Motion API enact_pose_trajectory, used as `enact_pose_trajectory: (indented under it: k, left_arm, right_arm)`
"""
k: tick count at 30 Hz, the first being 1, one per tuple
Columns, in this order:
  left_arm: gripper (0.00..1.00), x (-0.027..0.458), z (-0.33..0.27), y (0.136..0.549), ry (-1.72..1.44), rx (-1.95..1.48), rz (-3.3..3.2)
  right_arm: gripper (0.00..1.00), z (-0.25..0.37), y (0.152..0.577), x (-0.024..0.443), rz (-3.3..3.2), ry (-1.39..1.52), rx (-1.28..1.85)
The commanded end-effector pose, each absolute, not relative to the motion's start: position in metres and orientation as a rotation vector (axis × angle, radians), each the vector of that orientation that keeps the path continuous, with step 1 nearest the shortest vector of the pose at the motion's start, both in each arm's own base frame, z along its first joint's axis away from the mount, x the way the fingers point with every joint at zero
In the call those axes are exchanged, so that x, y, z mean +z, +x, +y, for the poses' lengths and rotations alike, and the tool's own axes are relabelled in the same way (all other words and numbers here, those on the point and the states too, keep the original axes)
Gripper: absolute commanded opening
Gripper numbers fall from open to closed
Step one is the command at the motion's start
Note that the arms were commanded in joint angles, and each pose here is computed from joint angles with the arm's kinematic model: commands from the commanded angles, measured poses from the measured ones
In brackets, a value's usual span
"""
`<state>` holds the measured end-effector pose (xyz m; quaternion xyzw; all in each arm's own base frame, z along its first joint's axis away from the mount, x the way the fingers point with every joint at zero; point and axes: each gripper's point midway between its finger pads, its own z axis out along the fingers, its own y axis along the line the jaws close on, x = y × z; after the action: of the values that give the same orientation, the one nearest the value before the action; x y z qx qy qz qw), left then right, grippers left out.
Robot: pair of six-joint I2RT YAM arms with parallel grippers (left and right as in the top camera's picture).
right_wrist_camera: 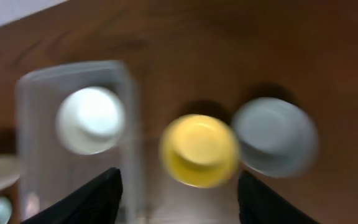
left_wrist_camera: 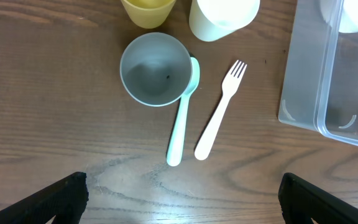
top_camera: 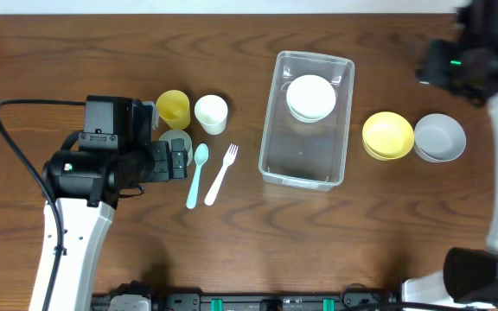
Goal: Pack container
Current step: 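Move right gripper to the yellow bowl and grasp its rim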
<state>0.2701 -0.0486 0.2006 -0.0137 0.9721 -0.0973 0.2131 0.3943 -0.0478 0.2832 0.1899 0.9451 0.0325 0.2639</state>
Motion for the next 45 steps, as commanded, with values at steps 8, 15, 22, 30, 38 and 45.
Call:
enact_pose_trajectory:
  k: [8, 15, 22, 30, 38, 45]
  left_arm:
    - [0.98, 0.205, -0.046, 0.273, -0.039, -0.252, 2.687]
    - [0.98, 0.205, -0.046, 0.273, -0.039, -0.252, 2.687]
    - [0.99, 0.205, -0.046, 0.273, -0.039, -0.252, 2.687]
    - [0.98, 0.205, -0.046, 0.273, -0.039, -0.252, 2.687]
    - [0.98, 0.205, -0.046, 0.273, -0.039, -0.252, 2.687]
    - [0.98, 0.205, -0.046, 0.273, -0.039, -0.252, 2.687]
  right_arm:
    - [0.66, -0.168, 0.344, 0.138, 2.745, 1.199, 0.028]
    - [0.73, -0.179, 0.341, 0.081, 2.777, 1.243, 0.04]
    - [0.68, -0.184, 0.351, 0.047, 2.754, 1.231, 0.038]
    - [0.53, -0.181, 0.346, 0.017, 2.823, 1.261, 0.047]
    - [0.01, -0.191, 0.333, 0.036, 2.75, 1.411, -0.004]
    - [0.01, -0.193, 0.343, 0.149, 2.47, 1.271, -0.059]
